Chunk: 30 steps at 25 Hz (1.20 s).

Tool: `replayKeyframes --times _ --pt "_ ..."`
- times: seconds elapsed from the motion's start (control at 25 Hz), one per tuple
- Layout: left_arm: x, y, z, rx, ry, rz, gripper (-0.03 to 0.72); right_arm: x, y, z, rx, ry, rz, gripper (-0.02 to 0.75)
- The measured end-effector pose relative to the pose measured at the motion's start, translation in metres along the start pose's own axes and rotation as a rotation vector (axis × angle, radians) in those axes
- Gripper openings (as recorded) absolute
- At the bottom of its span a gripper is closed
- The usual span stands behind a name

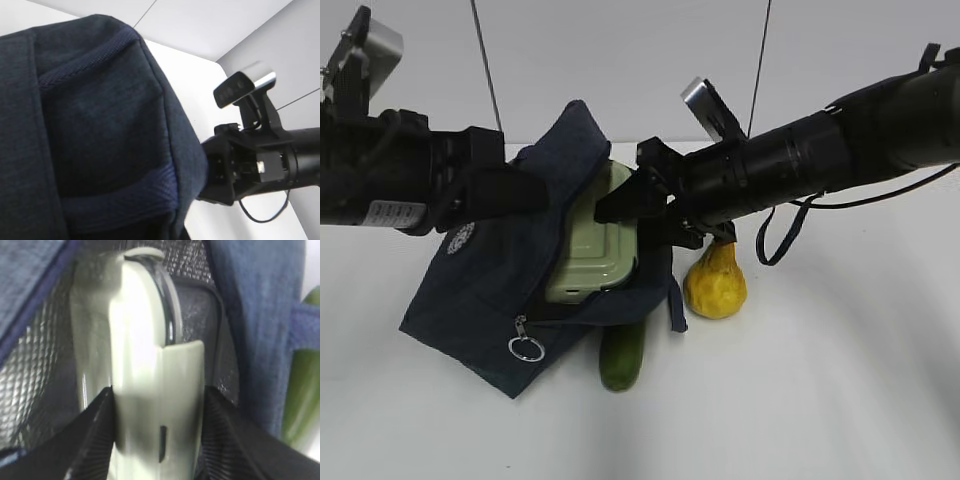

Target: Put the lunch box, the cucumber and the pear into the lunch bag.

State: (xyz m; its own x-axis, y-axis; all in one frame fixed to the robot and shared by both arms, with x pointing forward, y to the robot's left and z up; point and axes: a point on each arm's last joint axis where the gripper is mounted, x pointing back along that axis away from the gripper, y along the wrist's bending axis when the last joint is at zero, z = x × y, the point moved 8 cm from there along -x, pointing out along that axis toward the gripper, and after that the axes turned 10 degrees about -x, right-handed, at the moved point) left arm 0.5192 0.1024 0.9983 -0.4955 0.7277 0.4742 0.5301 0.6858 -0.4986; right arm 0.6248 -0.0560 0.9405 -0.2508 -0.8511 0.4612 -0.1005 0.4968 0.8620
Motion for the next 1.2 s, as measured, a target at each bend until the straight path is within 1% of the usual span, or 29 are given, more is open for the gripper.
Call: replayKeyframes --times 0.2,0.36,0.48,0.6,0.88,0.96,1.2 --pt "-0.002 0.000 0.002 -0.001 0.010 0.009 0.001 -0.009 -0.009 -0.002 -0.002 -0.008 -0.011 0.382" --pt "-0.002 0.000 0.002 -0.015 0.012 0.012 0.001 -0.027 -0.014 0.005 0.015 0.033 -0.018 0.382" --pt "-0.002 -0.001 0.002 -0.018 0.012 0.012 0.001 -0.038 -0.013 0.007 0.028 0.057 -0.031 0.382" --pt "-0.002 -0.001 0.001 -0.003 0.003 0.016 0.001 -0.043 -0.012 0.002 0.035 0.055 -0.040 0.382" --pt "-0.002 -0.002 0.000 0.007 -0.003 0.021 0.001 -0.054 -0.024 -0.005 0.032 0.014 0.009 0.382" --pt "-0.002 -0.002 0.000 0.008 -0.003 0.022 0.001 -0.055 -0.024 -0.007 0.041 0.006 0.016 0.385" --pt "-0.002 -0.003 0.000 0.009 -0.003 0.024 0.001 -0.056 -0.024 -0.010 0.052 -0.008 0.023 0.438"
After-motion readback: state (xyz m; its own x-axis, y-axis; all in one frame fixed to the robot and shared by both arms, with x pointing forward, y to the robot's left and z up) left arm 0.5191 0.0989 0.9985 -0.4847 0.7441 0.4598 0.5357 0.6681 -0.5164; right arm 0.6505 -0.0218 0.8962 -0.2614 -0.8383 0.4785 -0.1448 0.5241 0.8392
